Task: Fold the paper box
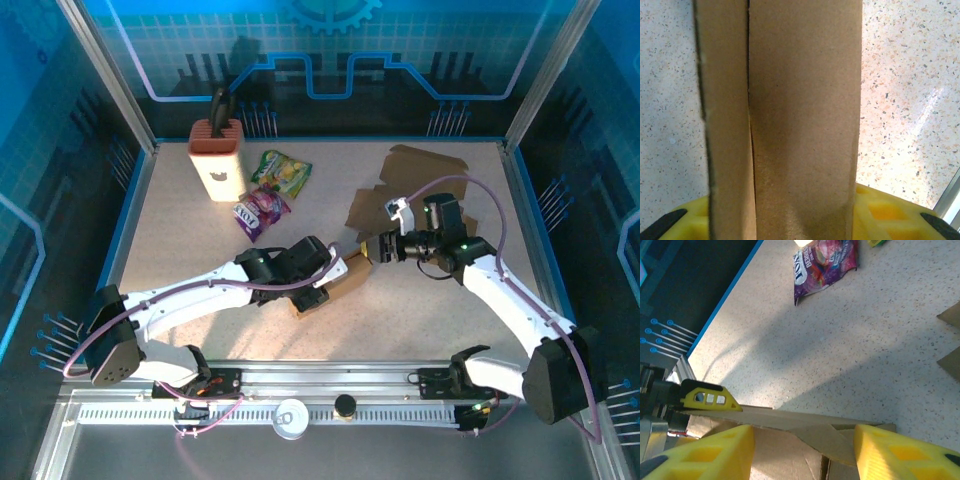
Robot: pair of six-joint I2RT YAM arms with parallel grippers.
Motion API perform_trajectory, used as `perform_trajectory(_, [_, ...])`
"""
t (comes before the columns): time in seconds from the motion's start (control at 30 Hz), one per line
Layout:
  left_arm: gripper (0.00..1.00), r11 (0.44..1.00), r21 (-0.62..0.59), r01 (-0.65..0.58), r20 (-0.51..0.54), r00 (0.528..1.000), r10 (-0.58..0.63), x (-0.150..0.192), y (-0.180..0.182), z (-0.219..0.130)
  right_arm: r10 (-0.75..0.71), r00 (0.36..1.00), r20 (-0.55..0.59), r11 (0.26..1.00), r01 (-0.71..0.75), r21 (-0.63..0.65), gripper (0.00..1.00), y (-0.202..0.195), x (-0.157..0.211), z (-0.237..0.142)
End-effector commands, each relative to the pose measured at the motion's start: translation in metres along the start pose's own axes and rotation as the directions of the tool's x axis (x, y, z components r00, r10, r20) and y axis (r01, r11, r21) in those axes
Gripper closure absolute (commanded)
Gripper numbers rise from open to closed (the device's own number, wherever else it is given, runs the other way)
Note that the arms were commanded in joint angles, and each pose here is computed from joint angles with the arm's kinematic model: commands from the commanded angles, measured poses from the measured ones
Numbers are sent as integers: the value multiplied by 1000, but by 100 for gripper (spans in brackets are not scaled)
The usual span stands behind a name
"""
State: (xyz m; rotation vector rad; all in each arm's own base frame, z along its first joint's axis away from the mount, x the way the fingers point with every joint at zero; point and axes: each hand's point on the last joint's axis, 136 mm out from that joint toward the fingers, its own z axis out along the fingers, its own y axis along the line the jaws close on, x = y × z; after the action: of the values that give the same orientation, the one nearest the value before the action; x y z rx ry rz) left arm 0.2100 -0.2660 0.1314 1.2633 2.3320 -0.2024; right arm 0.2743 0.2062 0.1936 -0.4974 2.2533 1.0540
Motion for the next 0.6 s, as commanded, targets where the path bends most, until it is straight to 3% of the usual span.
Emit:
perform_trajectory(0.0, [61,1000,27,-9,-26,1000,10,3,-4,5,-40,999,-32,998,39,-43,49,11,7,1])
perform_trajectory(0.57, [61,1000,20,-11,-36,999,11,4,-3,8,-90,993,-81,986,101,133,70,-4,15,2])
